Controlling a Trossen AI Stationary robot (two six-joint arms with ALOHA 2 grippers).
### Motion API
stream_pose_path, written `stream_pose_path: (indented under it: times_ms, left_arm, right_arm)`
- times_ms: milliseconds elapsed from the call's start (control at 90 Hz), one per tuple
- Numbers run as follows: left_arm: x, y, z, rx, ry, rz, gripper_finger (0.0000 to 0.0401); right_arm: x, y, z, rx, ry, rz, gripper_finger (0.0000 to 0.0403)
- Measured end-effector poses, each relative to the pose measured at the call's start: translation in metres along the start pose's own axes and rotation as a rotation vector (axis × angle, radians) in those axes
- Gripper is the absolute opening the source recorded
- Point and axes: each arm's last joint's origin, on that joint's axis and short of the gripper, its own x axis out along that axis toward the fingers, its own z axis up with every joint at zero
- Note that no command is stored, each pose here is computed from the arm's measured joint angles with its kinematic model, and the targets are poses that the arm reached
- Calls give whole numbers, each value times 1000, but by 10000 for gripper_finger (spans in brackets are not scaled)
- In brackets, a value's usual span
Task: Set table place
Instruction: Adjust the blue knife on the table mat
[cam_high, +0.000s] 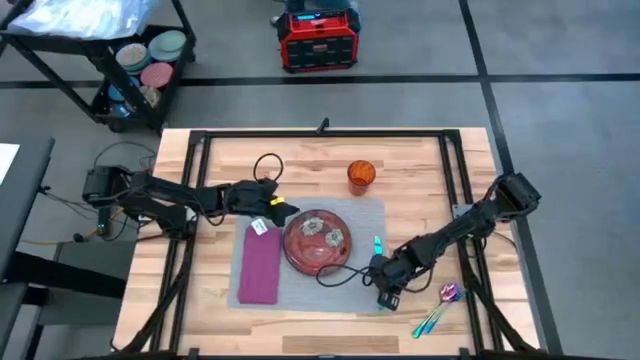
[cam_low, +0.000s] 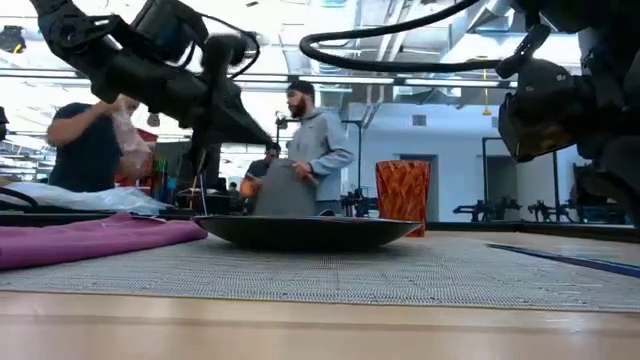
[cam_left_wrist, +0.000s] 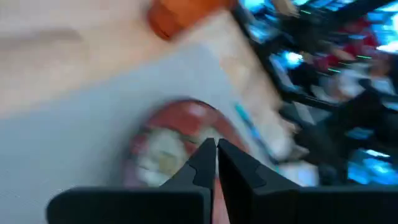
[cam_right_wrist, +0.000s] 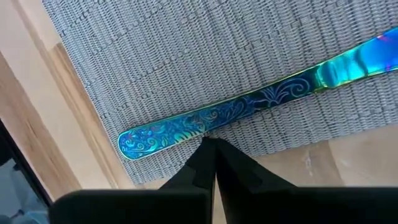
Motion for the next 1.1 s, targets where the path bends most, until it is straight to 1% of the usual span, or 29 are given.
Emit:
stream_pose_path:
  times_ms: [44, 78, 100, 133, 189, 244, 300, 367, 456, 522, 622, 733, 856, 1022, 1100]
  left_arm:
    - [-1, -7, -3, 0, 51, -11, 0]
    - [-5, -9, -6, 10, 88, 27, 0]
    - [-8, -8, -9, 21, 116, 81, 0]
    - [-13, -5, -13, 31, 144, 191, 0]
    - [-23, -1, -15, 40, 154, 365, 0]
    - [-33, 3, -15, 55, 154, 508, 0]
    - [-41, 6, -14, 75, 147, 613, 0]
    - [-46, 10, -14, 89, 128, 685, 0]
    - [-47, 15, -15, 135, 122, 713, 0]
    - [-45, 21, -19, 146, 135, 749, 0]
    - [-43, 33, -26, 153, 194, 812, 0]
    - [-36, 39, -31, 165, 240, 853, 0]
    - [-28, 44, -34, 199, 267, 864, 0]
    - [-18, 52, -38, 219, 295, 912, 0]
    - [-14, 54, -39, 219, 294, 905, 0]
  right_arm:
    - [0, 0, 0, 0, 0, 0, 0]
    - [0, 0, 0, -5, -1, 0, 0]
    - [0, 0, 0, -8, -3, 2, 0]
    - [0, 0, 0, -9, -4, 3, 0]
    - [0, 0, 0, -17, -4, 4, 0]
    - [0, 0, 0, -25, -6, 5, 0]
    - [0, 0, 1, -33, -6, 5, 0]
    - [0, 0, 1, -38, -7, 4, 0]
    - [0, 0, 1, -48, -9, 6, 0]
    - [0, 0, 2, -48, -9, 7, 0]
    - [0, 0, 2, -48, -9, 8, 0]
    - [0, 0, 1, -47, -9, 8, 0]
    - [0, 2, -1, -36, -14, 5, 0]
    - [1, 4, -4, -28, -14, 2, 0]
    - [1, 4, -4, -28, -13, 2, 0]
